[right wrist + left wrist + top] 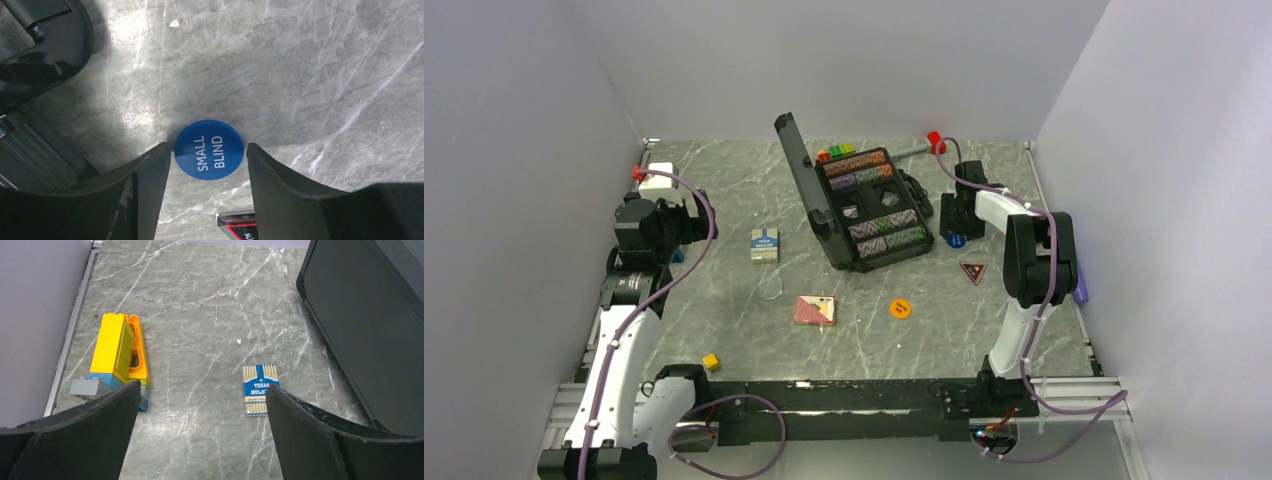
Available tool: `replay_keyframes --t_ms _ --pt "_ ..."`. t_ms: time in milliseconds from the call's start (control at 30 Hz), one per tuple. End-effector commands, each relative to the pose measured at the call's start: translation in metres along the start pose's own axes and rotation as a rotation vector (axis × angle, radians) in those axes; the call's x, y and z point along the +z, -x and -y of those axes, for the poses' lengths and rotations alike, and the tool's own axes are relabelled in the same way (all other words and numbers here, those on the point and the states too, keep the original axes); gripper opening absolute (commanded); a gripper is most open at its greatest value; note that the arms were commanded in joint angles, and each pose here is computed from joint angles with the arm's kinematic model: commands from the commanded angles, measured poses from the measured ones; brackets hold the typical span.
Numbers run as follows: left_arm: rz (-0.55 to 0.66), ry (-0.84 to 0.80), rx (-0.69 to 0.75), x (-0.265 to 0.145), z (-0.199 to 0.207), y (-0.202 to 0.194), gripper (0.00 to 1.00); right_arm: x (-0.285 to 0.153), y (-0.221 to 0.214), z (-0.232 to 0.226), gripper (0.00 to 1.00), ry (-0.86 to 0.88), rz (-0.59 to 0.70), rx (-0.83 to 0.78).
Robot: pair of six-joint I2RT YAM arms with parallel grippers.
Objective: Pack up texas hold em set
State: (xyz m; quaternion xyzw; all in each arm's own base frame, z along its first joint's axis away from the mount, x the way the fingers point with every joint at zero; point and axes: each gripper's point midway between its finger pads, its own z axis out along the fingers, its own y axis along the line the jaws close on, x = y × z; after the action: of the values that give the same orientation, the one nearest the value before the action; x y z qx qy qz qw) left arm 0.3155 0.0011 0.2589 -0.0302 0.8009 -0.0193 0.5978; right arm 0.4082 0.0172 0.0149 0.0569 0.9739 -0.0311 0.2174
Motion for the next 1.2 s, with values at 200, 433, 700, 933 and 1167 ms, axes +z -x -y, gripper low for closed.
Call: replay_keyframes --t_ms 200,433,700,933,1167 --pt "0.072 -0.005 0.003 -0.005 0.001 0.02 0.99 0.004 -0.039 -0.003 0.61 0.037 -0.133 0.028" --pt "0.074 -0.006 0.003 -0.006 0.001 0.021 0.99 0.005 -0.05 0.004 0.58 0.016 -0.166 0.04" --pt "0.076 -0.006 0.003 -0.006 0.001 0.021 0.99 0.01 -0.057 0.011 0.49 -0.025 -0.184 0.035" --pt "0.078 -0.006 0.003 -0.007 0.001 0.021 0.99 -0.002 -0.043 0.006 0.43 0.012 -0.146 0.039" --pt "0.078 -0.004 0.001 -0.007 0.001 0.021 0.99 -0.023 -0.022 0.001 0.42 0.042 -0.089 0.044"
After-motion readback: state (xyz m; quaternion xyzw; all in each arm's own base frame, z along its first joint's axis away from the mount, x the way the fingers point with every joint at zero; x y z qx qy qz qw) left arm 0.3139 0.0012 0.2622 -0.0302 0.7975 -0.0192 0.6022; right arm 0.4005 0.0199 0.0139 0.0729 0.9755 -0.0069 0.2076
